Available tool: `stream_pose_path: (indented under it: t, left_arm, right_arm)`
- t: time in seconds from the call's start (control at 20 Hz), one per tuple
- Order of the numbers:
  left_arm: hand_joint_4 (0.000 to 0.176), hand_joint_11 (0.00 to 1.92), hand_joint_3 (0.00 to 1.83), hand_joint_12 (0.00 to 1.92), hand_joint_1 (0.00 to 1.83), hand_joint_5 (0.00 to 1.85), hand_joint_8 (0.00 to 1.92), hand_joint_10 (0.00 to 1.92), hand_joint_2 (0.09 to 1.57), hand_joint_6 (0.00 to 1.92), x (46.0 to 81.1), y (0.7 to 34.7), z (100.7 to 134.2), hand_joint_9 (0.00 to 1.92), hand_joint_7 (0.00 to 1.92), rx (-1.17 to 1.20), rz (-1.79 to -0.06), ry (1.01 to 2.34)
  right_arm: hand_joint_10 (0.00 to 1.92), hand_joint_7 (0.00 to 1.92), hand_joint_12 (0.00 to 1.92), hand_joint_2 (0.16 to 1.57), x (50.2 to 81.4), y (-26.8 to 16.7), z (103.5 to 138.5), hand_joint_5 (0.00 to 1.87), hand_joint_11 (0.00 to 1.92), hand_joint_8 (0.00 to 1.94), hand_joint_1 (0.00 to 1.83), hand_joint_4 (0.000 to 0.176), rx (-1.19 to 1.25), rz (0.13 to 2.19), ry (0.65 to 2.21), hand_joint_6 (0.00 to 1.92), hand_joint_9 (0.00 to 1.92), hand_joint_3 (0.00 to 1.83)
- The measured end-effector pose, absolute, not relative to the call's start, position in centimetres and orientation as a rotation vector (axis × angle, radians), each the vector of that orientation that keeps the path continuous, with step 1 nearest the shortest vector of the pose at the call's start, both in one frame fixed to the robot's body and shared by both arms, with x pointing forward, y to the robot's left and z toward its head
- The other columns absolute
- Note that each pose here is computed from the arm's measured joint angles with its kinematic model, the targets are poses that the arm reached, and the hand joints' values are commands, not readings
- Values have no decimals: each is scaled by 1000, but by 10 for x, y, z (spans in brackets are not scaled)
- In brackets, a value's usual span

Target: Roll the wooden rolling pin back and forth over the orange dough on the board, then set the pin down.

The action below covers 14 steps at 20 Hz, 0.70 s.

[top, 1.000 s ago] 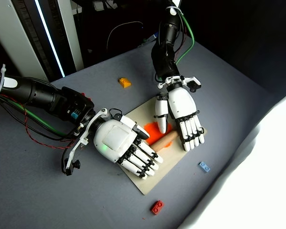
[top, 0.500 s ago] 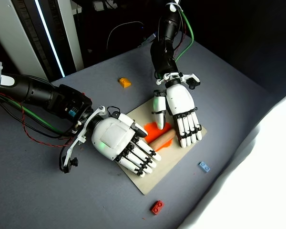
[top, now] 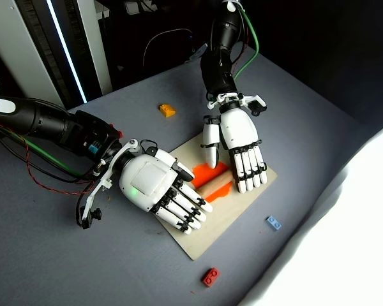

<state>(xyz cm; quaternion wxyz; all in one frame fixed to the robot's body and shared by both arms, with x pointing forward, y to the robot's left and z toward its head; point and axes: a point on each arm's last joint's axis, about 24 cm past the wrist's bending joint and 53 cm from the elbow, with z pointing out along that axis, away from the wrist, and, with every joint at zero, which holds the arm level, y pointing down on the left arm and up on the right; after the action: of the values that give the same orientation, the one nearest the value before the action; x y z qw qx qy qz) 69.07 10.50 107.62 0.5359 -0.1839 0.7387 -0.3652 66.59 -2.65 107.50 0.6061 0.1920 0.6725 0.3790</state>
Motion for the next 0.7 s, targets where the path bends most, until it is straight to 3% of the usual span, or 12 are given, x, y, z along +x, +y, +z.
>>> stream_pose_path:
  t: [0.7]
  left_arm:
    - [0,0,0,3,0,147,0,1,1553,0,677,116,1074,137,170,-444,-856,1786]
  right_arm:
    - [4,445,1024,1570,660,-24,1078,375,0,7,0,0,425,892,1561,9,469,1]
